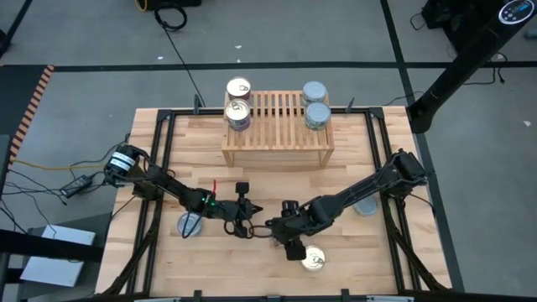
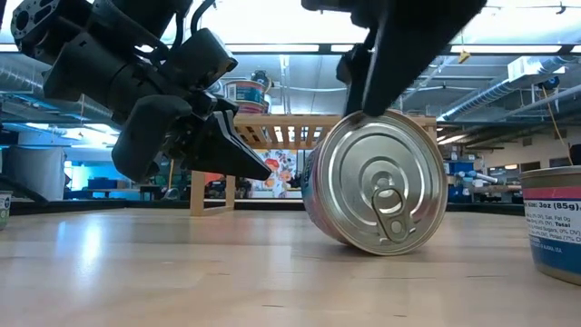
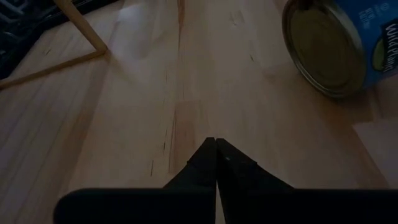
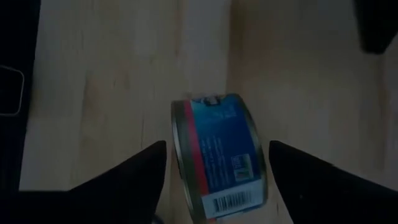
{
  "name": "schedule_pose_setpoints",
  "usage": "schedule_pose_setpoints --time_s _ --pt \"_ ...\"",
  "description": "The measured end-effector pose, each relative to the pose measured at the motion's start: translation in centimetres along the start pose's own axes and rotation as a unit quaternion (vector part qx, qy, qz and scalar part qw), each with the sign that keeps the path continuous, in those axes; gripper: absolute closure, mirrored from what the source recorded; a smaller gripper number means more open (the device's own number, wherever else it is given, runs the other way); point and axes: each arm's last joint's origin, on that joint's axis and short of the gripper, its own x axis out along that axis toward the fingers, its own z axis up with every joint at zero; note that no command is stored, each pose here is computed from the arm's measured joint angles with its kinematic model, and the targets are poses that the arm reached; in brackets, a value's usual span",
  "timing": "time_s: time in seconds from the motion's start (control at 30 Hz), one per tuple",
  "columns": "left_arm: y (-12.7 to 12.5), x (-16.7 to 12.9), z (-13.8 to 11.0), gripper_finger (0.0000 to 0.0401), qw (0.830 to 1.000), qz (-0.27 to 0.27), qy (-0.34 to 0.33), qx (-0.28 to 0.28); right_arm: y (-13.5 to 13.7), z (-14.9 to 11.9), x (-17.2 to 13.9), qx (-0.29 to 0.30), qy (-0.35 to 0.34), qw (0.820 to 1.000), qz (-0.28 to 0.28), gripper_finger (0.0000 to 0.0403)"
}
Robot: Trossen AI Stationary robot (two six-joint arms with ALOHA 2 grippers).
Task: Stack canned seafood by type on shelf
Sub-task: Put the blue pink tuna can on the shelf
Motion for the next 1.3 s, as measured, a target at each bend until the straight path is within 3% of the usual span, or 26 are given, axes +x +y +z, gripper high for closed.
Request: schedule_pose_setpoints --time_s 0.27,0.53,0.93,1.07,1.3 --pt "0.0 0.0 0.0 0.0393 1.000 0.000 -0.001 -0.002 -0.3 -0.4 0.9 0.006 0.003 1.000 0.008 0.0138" --pt "0.0 0.0 0.0 0.0393 1.000 0.000 -0.003 -0.003 -0.3 -0.3 0.8 0.007 0.003 1.000 0.019 0.0200" --pt "0.0 0.0 0.0 0.0393 1.000 0.000 -0.002 -0.003 -0.3 -0.2 0.6 0.028 -0.001 0.999 0.029 0.0200" --pt "0.0 0.0 0.0 0.0393 1.000 0.000 -0.004 -0.003 -0.6 0.1 -0.7 0.054 -0.012 0.998 0.031 0.0200" --pt "0.0 0.0 0.5 0.0393 1.000 0.004 -0.028 0.001 -3.5 1.1 -6.3 0.103 -0.079 0.991 0.015 0.0200"
